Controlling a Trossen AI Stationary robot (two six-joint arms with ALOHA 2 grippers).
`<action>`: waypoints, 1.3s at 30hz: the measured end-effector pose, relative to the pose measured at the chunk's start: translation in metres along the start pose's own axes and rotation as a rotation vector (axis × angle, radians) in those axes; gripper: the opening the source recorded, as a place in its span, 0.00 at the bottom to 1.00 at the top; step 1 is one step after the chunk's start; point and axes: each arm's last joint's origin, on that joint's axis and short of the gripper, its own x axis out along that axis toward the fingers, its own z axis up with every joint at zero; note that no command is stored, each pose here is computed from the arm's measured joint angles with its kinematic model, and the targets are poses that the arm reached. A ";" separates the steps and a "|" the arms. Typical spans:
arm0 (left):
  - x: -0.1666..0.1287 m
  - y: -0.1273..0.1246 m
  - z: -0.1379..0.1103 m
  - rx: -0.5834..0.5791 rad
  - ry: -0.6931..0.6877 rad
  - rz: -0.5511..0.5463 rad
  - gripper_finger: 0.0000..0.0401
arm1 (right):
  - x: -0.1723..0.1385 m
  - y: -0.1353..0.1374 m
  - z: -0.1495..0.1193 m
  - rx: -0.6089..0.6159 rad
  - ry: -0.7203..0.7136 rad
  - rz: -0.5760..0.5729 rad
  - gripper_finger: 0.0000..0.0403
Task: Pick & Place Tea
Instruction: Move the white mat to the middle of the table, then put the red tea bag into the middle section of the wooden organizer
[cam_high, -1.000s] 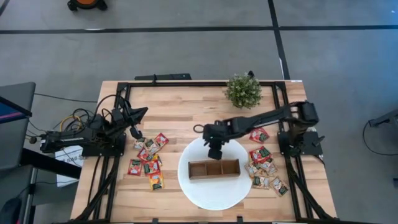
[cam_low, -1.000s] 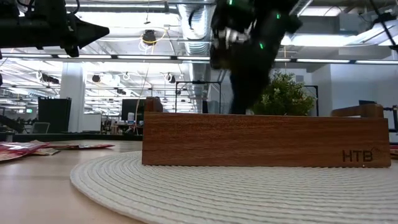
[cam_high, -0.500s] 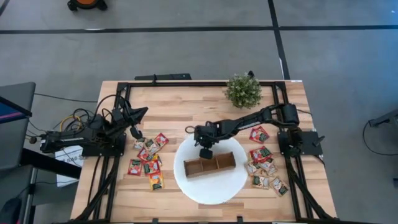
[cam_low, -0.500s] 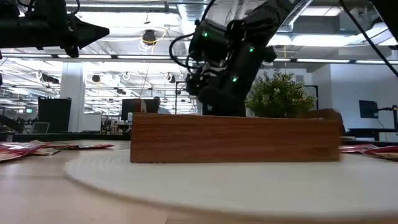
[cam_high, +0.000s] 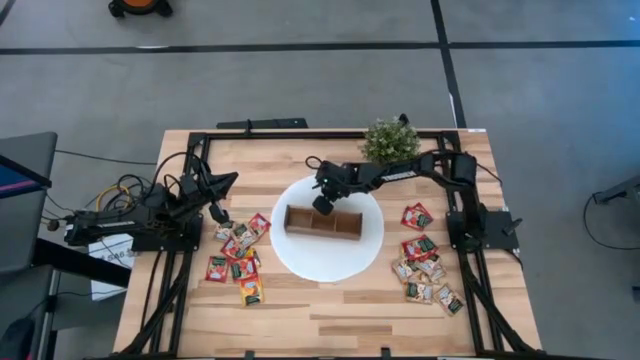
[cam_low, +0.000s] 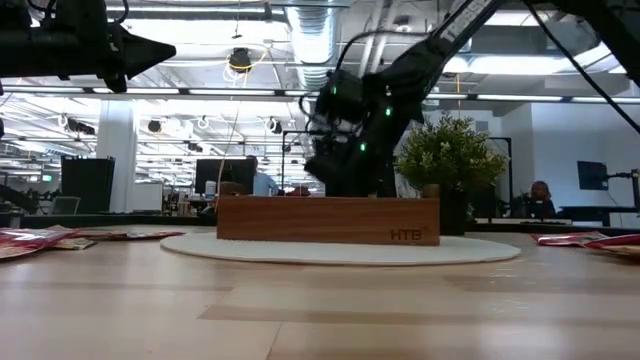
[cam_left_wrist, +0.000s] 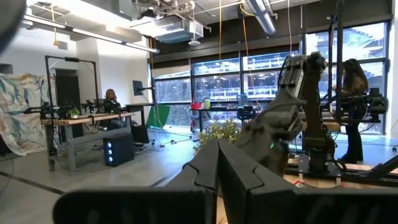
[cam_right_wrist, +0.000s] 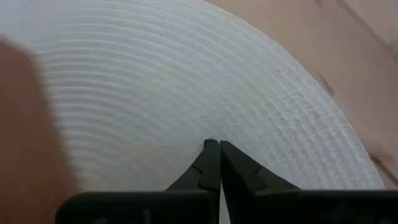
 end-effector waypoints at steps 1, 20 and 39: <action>0.000 0.000 0.000 0.000 0.000 0.000 0.00 | -0.006 0.002 0.004 -0.011 -0.035 -0.003 0.01; 0.000 0.000 0.000 -0.051 0.001 -0.001 0.00 | -0.216 0.052 -0.047 -0.184 0.096 0.026 0.12; 0.000 0.000 0.000 -0.052 0.000 0.000 0.00 | -0.160 -0.012 -0.184 0.263 0.810 -0.134 0.46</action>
